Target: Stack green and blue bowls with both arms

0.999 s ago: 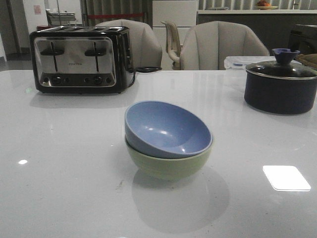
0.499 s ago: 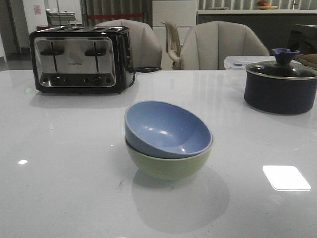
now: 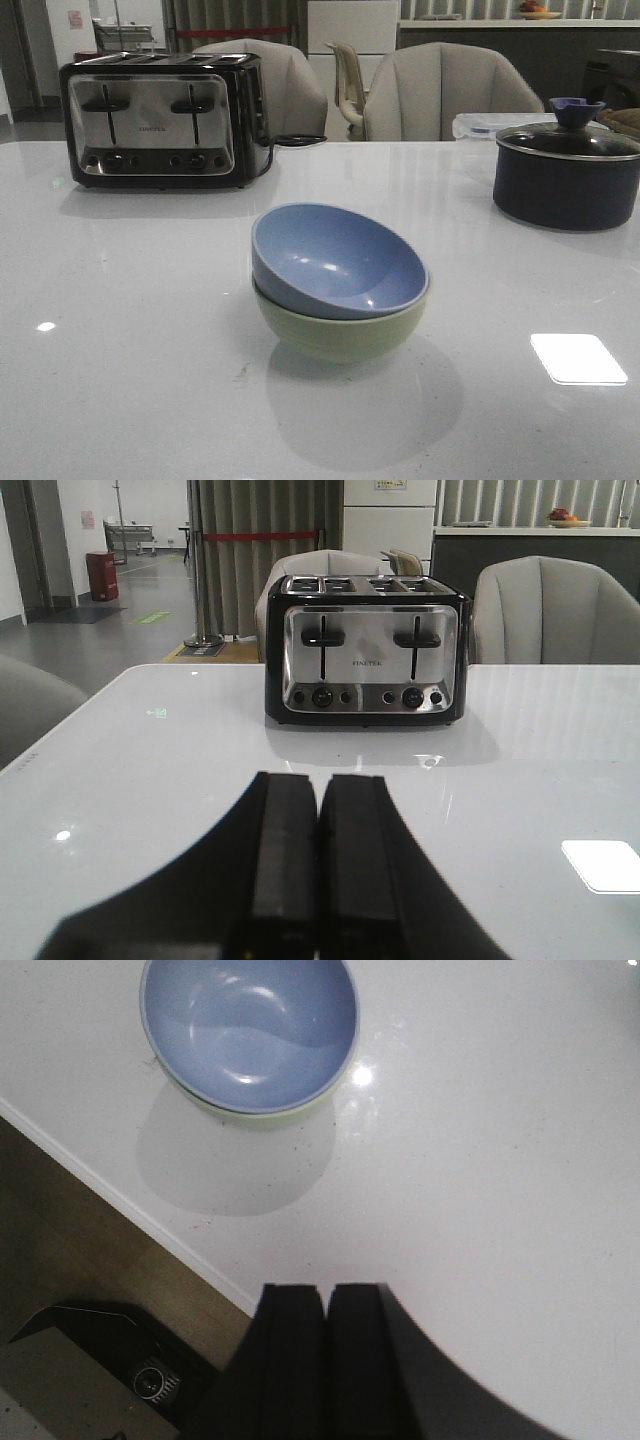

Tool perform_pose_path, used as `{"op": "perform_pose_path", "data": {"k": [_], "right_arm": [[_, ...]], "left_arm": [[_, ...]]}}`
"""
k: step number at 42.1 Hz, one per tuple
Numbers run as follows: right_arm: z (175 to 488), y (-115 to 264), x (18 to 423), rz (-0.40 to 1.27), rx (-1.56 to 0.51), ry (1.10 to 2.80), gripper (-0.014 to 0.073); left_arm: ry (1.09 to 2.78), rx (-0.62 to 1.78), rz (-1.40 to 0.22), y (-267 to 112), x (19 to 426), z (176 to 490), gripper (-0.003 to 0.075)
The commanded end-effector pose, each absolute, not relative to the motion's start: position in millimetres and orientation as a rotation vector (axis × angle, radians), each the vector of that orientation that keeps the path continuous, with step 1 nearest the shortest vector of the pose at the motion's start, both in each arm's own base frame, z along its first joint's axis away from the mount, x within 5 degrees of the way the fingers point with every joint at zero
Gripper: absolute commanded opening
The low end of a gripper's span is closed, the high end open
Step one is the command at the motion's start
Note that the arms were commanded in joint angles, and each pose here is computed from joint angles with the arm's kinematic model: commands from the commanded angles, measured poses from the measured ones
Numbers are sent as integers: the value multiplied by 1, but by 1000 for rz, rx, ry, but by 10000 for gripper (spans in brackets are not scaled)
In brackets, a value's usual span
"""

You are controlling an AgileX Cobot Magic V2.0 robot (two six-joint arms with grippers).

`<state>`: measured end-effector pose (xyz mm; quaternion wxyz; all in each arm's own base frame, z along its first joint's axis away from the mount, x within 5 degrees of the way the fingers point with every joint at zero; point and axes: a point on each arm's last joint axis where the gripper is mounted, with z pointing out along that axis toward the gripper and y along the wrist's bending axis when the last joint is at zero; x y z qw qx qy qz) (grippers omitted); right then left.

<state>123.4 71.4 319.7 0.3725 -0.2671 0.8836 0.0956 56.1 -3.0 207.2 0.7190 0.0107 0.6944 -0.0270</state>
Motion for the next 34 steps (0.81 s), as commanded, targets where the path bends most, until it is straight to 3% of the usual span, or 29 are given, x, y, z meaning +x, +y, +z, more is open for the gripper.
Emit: {"op": "perform_pose_path", "data": {"k": [1, 9, 14, 21, 34], "right_arm": [[333, 72, 126, 252, -665, 2173, 43], [332, 69, 123, 248, -657, 2165, 43], [327, 54, 114, 230, -549, 2130, 43], [308, 28, 96, 154, -333, 1939, 43], [243, 6, 62, 40, -104, 1566, 43]], "left_arm": [[1445, 20, -76, -3, 55, 210, 100], [1445, 20, -76, -3, 55, 210, 100], [1445, 20, -76, -3, 55, 210, 100], [1445, 20, -76, -3, 55, 210, 100], [1445, 20, -76, -3, 55, 210, 100]]}}
